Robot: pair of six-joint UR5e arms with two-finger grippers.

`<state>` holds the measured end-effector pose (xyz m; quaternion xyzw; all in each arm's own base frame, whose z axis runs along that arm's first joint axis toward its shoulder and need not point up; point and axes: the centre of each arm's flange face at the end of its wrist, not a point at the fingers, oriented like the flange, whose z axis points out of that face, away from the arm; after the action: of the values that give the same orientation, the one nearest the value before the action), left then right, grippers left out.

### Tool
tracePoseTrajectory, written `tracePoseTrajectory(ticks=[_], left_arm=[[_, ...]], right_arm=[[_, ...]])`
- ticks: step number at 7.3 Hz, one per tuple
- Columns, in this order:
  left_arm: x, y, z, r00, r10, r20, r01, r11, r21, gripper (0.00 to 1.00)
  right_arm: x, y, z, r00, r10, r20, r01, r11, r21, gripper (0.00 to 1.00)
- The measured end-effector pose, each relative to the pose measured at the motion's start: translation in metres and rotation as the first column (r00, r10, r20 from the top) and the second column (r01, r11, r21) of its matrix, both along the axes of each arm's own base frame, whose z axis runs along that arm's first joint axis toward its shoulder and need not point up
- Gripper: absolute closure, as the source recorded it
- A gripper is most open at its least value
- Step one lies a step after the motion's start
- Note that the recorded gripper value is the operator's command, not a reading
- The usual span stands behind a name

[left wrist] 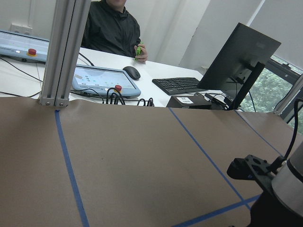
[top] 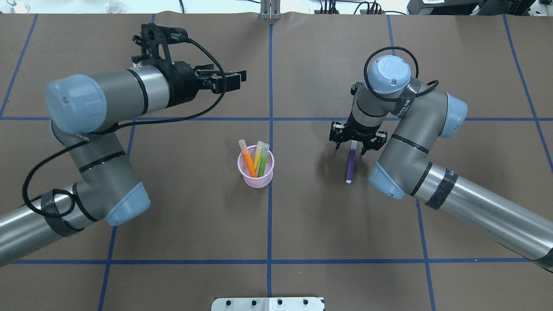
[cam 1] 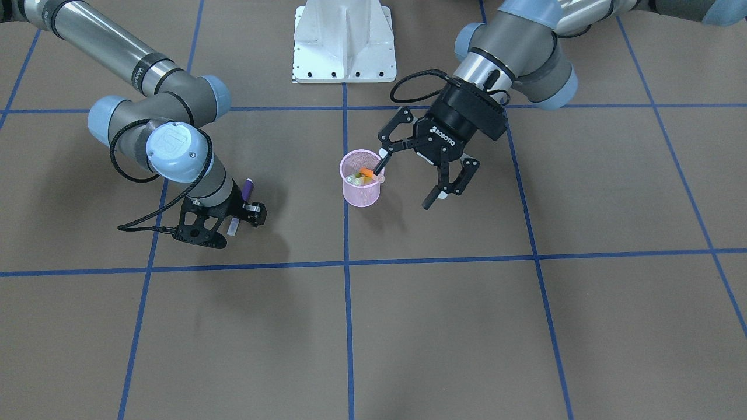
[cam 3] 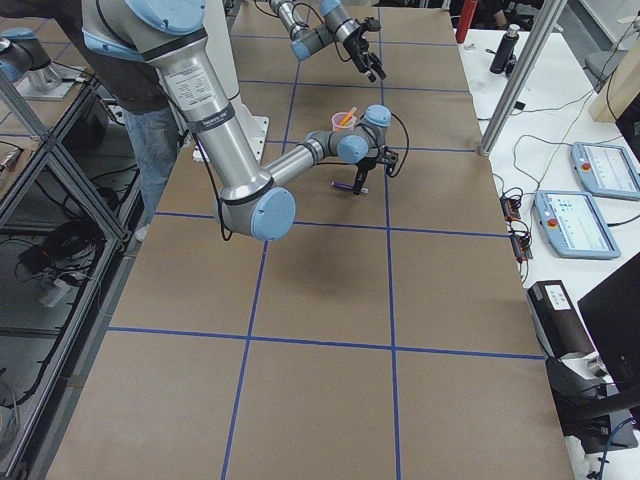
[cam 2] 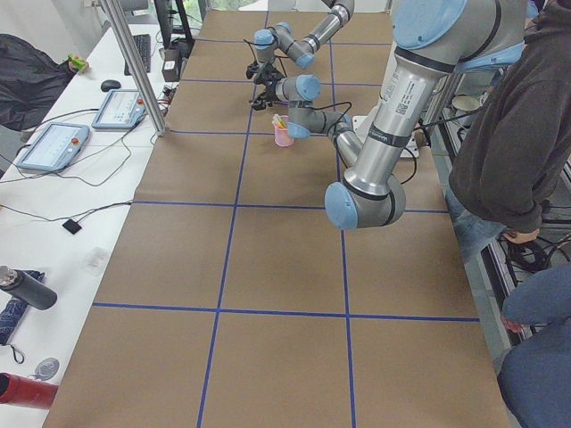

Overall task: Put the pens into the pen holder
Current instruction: 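Close right gripper on purple marker while left gripper withdraws from cup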

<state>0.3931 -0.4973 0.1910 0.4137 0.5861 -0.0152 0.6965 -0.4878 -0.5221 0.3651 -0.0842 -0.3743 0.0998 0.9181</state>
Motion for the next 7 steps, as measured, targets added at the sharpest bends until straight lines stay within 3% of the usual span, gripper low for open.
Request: tracePoseTrajectory(ticks=[5,7], left_arm=[[-0.033,-0.026,0.007,0.999,0.022,0.030,-0.021,0.999,-0.027,0.08],[-0.033,-0.027,0.008,0.999,0.024,0.032,-0.023,0.999,-0.030,0.14]], right_arm=[[0.002,0.001,0.007,1.000,-0.003,-0.005,0.003,1.000,0.000,0.49],[0.004,0.002,0.009,1.000,-0.003,-0.007,0.003,1.000,-0.002,0.89]])
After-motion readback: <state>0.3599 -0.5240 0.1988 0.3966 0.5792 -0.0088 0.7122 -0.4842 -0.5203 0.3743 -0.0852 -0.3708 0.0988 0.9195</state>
